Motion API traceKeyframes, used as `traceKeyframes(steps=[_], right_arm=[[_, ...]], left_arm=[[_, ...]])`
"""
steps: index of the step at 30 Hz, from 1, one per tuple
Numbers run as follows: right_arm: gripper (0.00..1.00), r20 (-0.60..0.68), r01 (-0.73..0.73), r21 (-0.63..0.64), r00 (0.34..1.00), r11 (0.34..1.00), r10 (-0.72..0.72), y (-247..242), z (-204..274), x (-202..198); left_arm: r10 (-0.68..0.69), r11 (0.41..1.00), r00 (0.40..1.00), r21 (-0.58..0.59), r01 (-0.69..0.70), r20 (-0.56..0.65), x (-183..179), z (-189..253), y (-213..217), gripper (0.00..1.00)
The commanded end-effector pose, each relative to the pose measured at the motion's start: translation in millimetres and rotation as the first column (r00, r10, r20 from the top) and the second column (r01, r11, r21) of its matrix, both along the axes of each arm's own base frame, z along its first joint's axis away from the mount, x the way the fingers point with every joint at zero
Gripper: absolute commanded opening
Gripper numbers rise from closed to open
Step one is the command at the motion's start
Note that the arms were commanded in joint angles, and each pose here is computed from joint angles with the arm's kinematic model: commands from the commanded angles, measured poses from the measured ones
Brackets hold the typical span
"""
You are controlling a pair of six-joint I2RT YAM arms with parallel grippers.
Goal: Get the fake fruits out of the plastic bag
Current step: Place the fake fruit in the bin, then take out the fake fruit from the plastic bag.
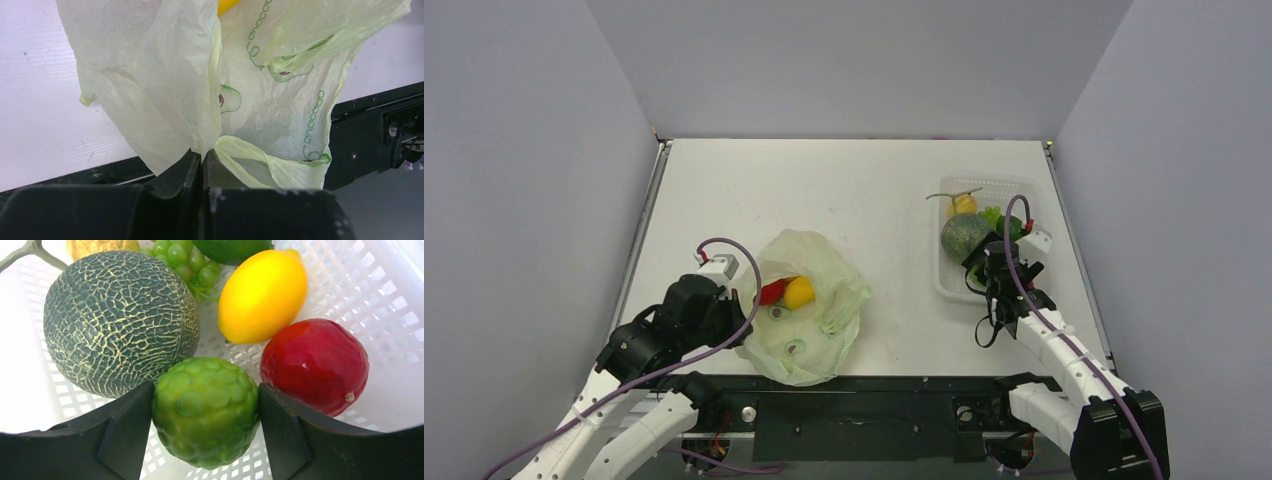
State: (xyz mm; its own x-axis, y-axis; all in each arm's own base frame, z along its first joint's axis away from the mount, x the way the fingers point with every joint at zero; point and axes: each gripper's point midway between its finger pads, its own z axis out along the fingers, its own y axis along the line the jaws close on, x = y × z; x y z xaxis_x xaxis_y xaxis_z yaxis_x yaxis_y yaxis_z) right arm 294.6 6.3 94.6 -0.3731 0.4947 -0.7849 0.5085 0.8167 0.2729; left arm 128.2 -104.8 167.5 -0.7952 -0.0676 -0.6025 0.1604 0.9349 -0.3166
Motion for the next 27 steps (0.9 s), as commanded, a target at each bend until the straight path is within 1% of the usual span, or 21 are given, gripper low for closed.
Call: traceKeyframes(steps=[1,2,4,6,10,12,14,16,17,18,19,21,23,24,25,26,27], right_arm=[[0.82,0.037,-0.054,0.007,0.998,0.998,0.054,4.9,10.6,-4.0],[0.88,0.059,-0.053,0.002,0.997,0.999,0.052,3.4,18.0,-5.4],[0.93,0.094,-0.058,-0.012,0.994,0.998,0.059,1.4,30.2,-7.2],[0.96,0.125,-0.062,-0.027,0.99,0.998,0.065,0.1,43.4,-9.1],[0.96,0.196,-0.111,-0.048,0.973,0.993,0.119,10.2,73.9,-9.6],[0.96,0.229,-0.165,-0.059,0.958,0.985,0.174,25.4,85.3,-9.4],[0.96,0.265,-0.249,-0.07,0.929,0.966,0.259,51.0,96.5,-9.5],[0.96,0.292,-0.361,-0.07,0.884,0.93,0.366,87.9,105.1,-14.0],[0.96,0.309,-0.39,-0.069,0.867,0.918,0.392,99.4,108.7,-13.4],[0.96,0.32,-0.451,-0.079,0.833,0.889,0.451,118.5,112.8,-18.4],[0.96,0.334,-0.483,-0.082,0.811,0.872,0.481,131.5,116.2,-17.8],[0.96,0.352,-0.571,-0.094,0.748,0.816,0.563,163.4,123.5,-24.3],[0.95,0.378,-0.665,-0.1,0.663,0.74,0.646,198.6,131.6,-34.3],[0.95,0.408,-0.717,-0.1,0.602,0.69,0.686,219.2,141.7,-43.8],[0.93,0.405,-0.74,-0.1,0.58,0.665,0.707,230.2,140.1,-47.1],[0.91,0.434,-0.782,-0.092,0.525,0.616,0.732,248.7,149.6,-57.7],[0.87,0.438,-0.803,-0.083,0.502,0.59,0.745,260.9,152.6,-61.6]], left_arm=[[-0.002,1.0,0.999,-0.022,0.004,0.052,8.8,8.6,-5.1,0.0],[-0.003,1.0,0.999,-0.019,0.004,0.049,9.0,7.8,-5.1,0.0],[-0.003,1.0,0.999,-0.014,0.003,0.038,9.3,5.8,-5.8,0.0],[-0.006,1.0,1.0,-0.009,0.006,0.025,9.3,3.6,-7.1,0.0],[-0.013,1.0,1.0,0.008,0.013,-0.001,9.0,-1.6,-9.6,0.0],[-0.009,1.0,1.0,0.019,0.009,-0.015,9.0,-4.4,-10.0,0.0],[-0.011,1.0,1.0,0.026,0.011,-0.023,8.6,-6.1,-10.6,0.0],[-0.015,1.0,1.0,0.026,0.015,-0.023,8.4,-6.1,-11.4,0.0],[-0.016,0.999,1.0,0.027,0.017,-0.023,8.3,-6.4,-11.7,0.0],[-0.017,0.999,1.0,0.03,0.017,-0.024,8.2,-7.1,-11.5,0.0],[-0.015,0.999,1.0,0.03,0.016,-0.024,8.3,-7.1,-11.4,0.0],[-0.012,0.999,1.0,0.033,0.013,-0.027,8.4,-7.7,-11.1,0.0],[-0.008,0.999,1.0,0.032,0.009,-0.026,8.5,-7.2,-10.9,0.0],[-0.005,0.999,1.0,0.034,0.005,-0.025,9.0,-7.3,-10.4,0.0],[-0.002,0.999,1.0,0.033,0.003,-0.024,9.0,-7.2,-10.3,0.0],[0.001,0.999,1.0,0.036,0.0,-0.023,9.1,-7.4,-9.5,0.0],[0.006,0.999,1.0,0.034,-0.005,-0.021,9.3,-7.0,-9.1,0.0]])
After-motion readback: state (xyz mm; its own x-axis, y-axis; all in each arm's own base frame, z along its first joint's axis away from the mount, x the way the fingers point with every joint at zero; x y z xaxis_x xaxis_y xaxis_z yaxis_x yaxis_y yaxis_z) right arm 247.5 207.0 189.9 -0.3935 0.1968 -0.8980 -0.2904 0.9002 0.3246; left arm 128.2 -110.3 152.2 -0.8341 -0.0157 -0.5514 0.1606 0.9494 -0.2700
